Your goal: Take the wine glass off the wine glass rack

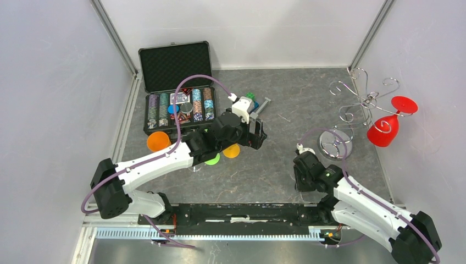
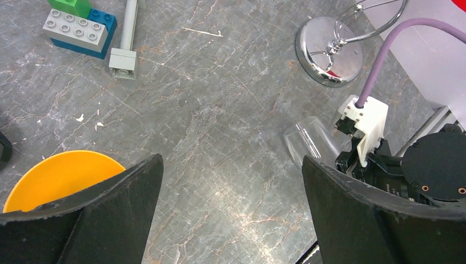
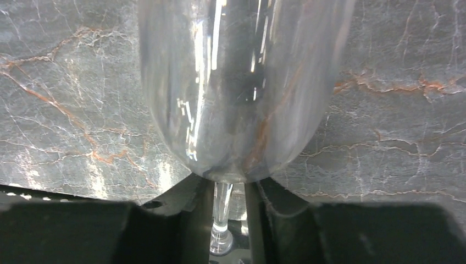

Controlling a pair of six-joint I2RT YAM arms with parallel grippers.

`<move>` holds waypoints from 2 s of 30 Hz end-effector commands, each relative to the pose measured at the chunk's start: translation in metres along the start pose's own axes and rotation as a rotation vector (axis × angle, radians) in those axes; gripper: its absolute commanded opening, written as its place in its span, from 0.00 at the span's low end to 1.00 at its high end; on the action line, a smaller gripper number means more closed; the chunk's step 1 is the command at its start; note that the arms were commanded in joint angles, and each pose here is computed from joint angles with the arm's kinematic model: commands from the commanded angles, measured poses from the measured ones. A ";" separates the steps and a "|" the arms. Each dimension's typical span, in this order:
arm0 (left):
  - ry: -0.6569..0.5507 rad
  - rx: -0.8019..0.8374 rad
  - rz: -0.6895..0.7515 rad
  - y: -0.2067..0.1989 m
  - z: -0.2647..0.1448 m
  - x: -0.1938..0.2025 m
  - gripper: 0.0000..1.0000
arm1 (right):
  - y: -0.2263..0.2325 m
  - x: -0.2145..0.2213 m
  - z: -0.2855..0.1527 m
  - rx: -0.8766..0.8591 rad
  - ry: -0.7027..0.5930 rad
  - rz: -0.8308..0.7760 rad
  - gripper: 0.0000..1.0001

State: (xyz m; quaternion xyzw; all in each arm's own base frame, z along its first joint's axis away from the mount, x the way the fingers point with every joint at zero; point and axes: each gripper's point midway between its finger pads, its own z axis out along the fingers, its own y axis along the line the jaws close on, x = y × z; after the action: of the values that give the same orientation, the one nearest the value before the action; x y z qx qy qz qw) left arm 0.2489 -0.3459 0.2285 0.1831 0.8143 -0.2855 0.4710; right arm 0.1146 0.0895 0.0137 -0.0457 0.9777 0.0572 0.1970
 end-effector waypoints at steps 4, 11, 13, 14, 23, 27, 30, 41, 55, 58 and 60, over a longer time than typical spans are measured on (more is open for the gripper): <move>-0.092 -0.002 -0.013 0.000 -0.011 -0.027 1.00 | 0.010 -0.011 0.006 -0.054 -0.069 0.016 0.13; -0.129 -0.010 -0.030 0.000 -0.021 -0.049 1.00 | 0.036 -0.060 0.001 -0.182 -0.303 -0.039 0.00; -0.135 -0.013 -0.041 -0.001 -0.024 -0.057 1.00 | 0.045 -0.079 -0.007 -0.217 -0.386 -0.069 0.00; -0.135 -0.012 -0.050 -0.002 -0.027 -0.062 1.00 | 0.048 -0.090 -0.013 -0.230 -0.437 -0.084 0.00; -0.038 0.218 -0.034 -0.034 -0.039 -0.081 1.00 | 0.084 -0.160 -0.070 -0.394 -0.871 -0.236 0.00; -0.002 0.200 0.011 -0.032 -0.037 -0.079 1.00 | 0.089 -0.171 -0.078 -0.412 -0.925 -0.240 0.00; 0.017 0.161 0.019 -0.024 -0.034 -0.076 1.00 | 0.079 -0.168 -0.060 -0.322 -0.833 -0.240 0.00; 0.139 0.179 -0.092 -0.007 -0.018 -0.060 0.97 | 0.096 -0.167 -0.072 -0.449 -0.907 -0.250 0.00; 0.164 0.350 -0.052 -0.029 -0.025 -0.062 0.75 | 0.135 -0.157 -0.105 -0.700 -0.995 -0.398 0.00; 0.182 0.390 -0.049 -0.035 -0.025 -0.059 0.67 | 0.139 -0.156 -0.108 -0.722 -0.994 -0.422 0.00; 0.211 0.421 -0.053 -0.039 -0.026 -0.054 0.62 | 0.142 -0.156 -0.110 -0.733 -0.993 -0.434 0.00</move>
State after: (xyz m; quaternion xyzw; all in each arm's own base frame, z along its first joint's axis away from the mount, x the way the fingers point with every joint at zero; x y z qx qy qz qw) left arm 0.2444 -0.3486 0.2751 0.2476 0.8181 -0.4012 0.3294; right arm 0.2013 0.2145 0.1540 -0.2508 0.7101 0.3337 0.5670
